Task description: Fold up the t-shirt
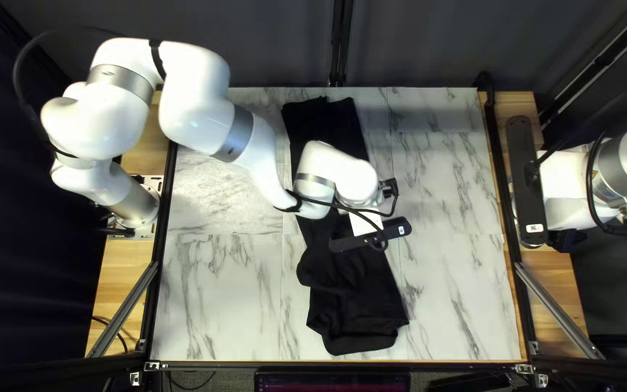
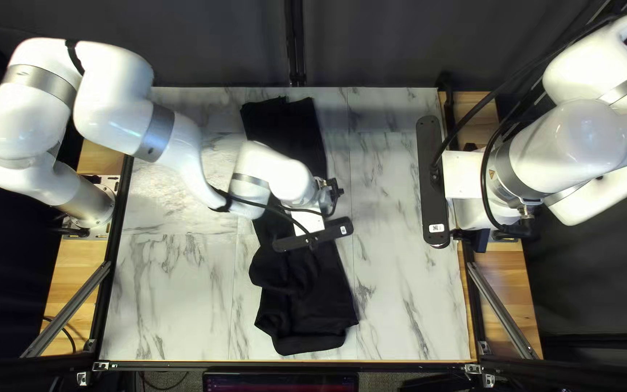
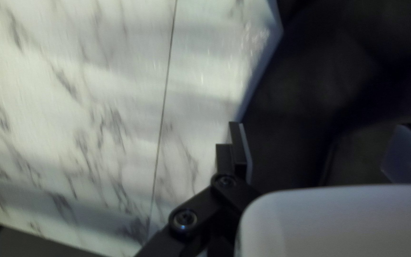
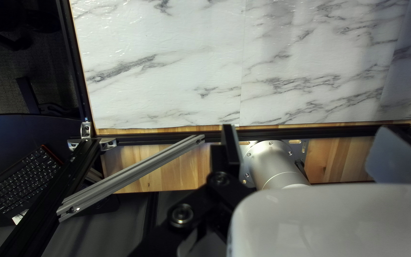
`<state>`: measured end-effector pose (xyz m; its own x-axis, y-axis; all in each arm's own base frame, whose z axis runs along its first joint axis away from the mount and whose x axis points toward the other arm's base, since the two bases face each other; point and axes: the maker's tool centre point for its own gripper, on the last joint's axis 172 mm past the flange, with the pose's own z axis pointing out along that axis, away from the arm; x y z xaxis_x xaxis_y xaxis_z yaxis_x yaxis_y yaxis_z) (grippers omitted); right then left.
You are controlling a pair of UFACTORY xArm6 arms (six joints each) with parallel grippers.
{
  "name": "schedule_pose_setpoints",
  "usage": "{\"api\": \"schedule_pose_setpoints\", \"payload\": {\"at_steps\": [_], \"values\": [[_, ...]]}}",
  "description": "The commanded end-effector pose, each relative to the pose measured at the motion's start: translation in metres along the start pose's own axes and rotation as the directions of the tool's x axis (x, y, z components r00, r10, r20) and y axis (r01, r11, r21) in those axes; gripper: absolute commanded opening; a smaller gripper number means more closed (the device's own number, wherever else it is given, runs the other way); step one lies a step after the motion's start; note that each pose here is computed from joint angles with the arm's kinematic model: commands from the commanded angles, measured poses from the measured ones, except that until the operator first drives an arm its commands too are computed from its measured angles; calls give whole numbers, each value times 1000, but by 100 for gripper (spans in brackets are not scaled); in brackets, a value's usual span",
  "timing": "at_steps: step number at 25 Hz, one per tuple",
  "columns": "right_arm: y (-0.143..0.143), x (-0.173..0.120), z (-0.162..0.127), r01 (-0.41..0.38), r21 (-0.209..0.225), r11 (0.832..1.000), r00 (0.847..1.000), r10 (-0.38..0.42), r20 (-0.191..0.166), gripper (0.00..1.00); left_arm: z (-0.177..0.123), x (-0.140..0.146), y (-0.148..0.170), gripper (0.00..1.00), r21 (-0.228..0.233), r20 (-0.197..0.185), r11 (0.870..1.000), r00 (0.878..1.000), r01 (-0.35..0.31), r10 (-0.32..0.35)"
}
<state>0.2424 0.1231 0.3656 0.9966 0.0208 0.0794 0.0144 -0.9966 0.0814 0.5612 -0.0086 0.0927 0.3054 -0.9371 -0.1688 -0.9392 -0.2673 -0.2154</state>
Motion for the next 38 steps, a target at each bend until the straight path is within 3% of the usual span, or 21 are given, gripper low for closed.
{"api": "schedule_pose_setpoints", "payload": {"at_steps": [1,8,21,31,38], "values": [[0,0,0,0,0,1000,1000,0,0,100,-11,14,32,100,19,13,1000,1000,10,-10],[0,0,0,0,0,1000,1000,0,0,100,9,22,71,100,13,27,999,999,37,-37],[0,0,0,0,0,1000,1000,0,0,100,15,61,64,100,6,-33,1000,999,12,-11],[0,0,0,0,0,1000,1000,0,0,100,4,88,26,100,28,-113,998,992,-56,59],[0,0,0,0,0,1000,1000,0,0,100,12,107,-26,100,64,-204,991,971,-115,125]]}}
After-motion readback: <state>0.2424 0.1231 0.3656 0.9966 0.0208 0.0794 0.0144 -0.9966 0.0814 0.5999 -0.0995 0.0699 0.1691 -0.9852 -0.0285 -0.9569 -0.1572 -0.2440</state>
